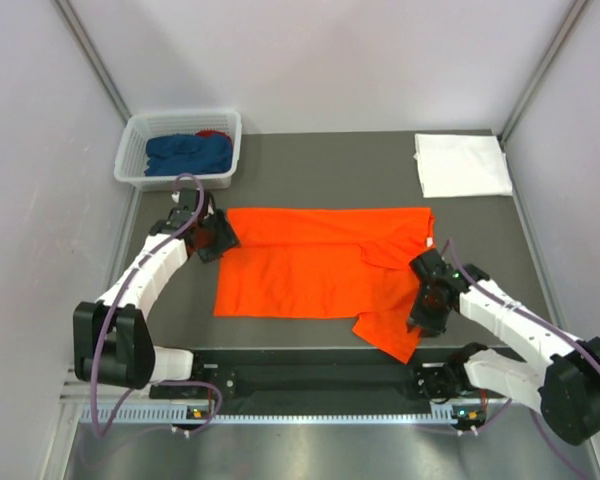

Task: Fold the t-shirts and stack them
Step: Fold the tshirt

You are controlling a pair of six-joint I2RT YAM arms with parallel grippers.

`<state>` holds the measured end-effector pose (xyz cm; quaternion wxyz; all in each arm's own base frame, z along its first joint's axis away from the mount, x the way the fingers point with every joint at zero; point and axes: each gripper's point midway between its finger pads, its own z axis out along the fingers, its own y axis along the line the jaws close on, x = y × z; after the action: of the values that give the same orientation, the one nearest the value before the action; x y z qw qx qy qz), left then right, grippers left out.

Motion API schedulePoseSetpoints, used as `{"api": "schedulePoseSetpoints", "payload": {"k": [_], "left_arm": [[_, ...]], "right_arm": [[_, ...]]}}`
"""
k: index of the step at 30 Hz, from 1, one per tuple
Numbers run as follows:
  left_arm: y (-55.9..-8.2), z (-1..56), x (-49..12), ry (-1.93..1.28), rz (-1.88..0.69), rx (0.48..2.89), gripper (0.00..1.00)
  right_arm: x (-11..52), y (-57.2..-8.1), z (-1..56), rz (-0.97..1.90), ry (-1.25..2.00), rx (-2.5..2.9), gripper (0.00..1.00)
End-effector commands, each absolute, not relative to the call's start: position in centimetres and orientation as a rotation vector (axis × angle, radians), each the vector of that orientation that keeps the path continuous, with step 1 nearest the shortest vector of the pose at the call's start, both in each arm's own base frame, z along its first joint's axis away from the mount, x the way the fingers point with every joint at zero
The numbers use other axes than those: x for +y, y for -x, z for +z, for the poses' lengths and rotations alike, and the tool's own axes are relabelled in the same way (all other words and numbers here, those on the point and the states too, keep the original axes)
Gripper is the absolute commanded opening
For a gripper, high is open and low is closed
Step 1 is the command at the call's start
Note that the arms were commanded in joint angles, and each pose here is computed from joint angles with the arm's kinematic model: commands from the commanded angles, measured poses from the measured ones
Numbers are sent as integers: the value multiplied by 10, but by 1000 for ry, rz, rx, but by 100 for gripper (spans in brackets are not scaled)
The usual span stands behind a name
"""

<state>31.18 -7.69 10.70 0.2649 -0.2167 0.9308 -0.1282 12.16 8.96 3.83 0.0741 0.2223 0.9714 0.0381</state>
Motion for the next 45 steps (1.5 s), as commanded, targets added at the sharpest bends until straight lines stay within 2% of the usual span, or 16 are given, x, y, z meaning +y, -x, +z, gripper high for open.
{"api": "schedulePoseSetpoints", "payload": {"k": [1,10,22,24,27,28,30,31,37,40,45], "left_arm": [[-305,115,-82,547,-406,2499,60],[-293,95,-91,577,-471,2548,60],[-291,96,-87,582,-451,2542,60],[-290,94,-87,579,-449,2547,60],[-286,91,-85,579,-428,2557,60],[-286,93,-83,583,-421,2548,60],[-284,93,-78,589,-392,2545,60],[-284,97,-75,596,-377,2537,60],[-282,123,-31,737,-88,2461,59],[-277,130,-23,794,-63,2422,57],[-253,112,-26,942,-123,2410,54]], "right_arm": [[104,-93,29,175,-700,2993,32],[118,-67,23,210,-686,3009,35],[127,-64,-1,245,-738,2960,36],[124,-59,-10,248,-790,2948,34],[123,-65,-6,254,-812,2894,25],[123,-66,-3,262,-817,2881,12],[123,-69,3,292,-821,2850,2],[125,-71,8,315,-821,2838,0],[127,-87,40,404,-763,2733,0],[126,-94,49,386,-726,2710,0],[126,-104,55,348,-678,2689,0]]}}
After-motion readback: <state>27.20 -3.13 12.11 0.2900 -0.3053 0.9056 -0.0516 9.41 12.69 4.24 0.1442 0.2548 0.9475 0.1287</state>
